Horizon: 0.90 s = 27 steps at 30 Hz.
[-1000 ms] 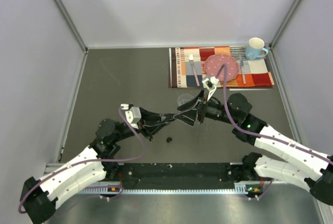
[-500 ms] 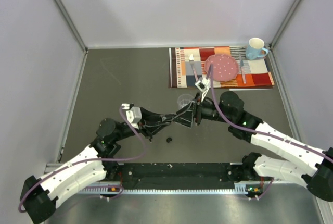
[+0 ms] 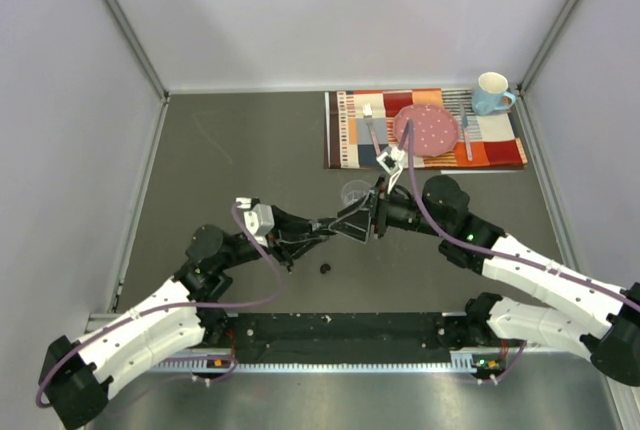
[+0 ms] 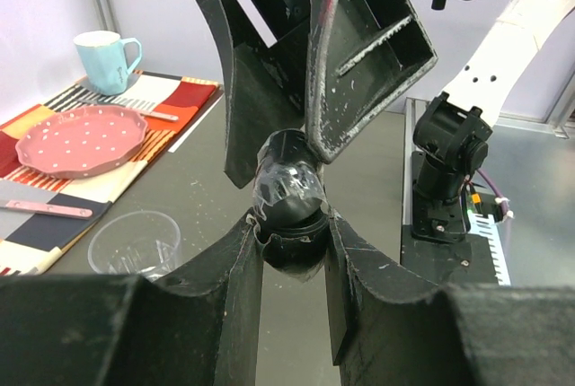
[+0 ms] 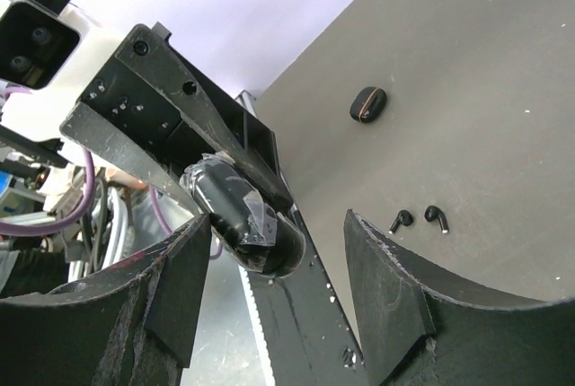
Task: Insert the wireless bluetooth earbuds into the charging case
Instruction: Adjust the charging case.
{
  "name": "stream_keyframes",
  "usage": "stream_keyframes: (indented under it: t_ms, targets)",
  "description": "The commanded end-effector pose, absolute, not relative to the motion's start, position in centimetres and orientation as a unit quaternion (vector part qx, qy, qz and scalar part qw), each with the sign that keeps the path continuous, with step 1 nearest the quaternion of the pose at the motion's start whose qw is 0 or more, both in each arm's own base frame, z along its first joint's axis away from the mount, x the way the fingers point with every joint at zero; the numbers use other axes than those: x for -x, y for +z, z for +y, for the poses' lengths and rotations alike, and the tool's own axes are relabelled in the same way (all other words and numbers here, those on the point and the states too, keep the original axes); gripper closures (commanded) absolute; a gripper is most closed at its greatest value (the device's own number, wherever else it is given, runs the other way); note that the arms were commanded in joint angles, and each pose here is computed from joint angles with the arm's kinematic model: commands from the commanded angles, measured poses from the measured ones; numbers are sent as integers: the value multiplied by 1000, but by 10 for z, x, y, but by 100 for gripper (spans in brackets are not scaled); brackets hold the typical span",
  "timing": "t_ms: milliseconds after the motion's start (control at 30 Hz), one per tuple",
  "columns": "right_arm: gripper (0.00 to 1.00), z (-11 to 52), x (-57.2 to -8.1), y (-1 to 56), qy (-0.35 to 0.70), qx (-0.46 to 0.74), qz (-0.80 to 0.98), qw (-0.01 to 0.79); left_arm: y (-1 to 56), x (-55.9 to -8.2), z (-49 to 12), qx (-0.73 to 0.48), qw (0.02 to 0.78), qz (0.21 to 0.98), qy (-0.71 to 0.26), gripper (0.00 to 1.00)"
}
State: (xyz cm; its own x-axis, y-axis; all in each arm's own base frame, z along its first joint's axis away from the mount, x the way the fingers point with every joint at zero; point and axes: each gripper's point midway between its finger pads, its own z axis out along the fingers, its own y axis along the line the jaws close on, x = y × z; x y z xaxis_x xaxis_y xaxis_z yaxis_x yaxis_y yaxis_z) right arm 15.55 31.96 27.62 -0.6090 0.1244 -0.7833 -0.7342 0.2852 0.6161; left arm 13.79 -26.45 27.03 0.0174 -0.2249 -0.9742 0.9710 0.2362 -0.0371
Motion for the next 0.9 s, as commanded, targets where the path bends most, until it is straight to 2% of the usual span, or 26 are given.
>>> stream_keyframes:
  t_ms: [0,400,867]
  targets:
    - [40,321,-175,305,556,182,688,430,303,-120,-266,-399,622,436,-513,100]
    - [34,321,-188,309,561,145,698,421,295,-125,-264,-391,624,452,-504,100]
    - [29,303,-190,345,595,124,662,438,282,-137,-260,-364,629,484,-488,100]
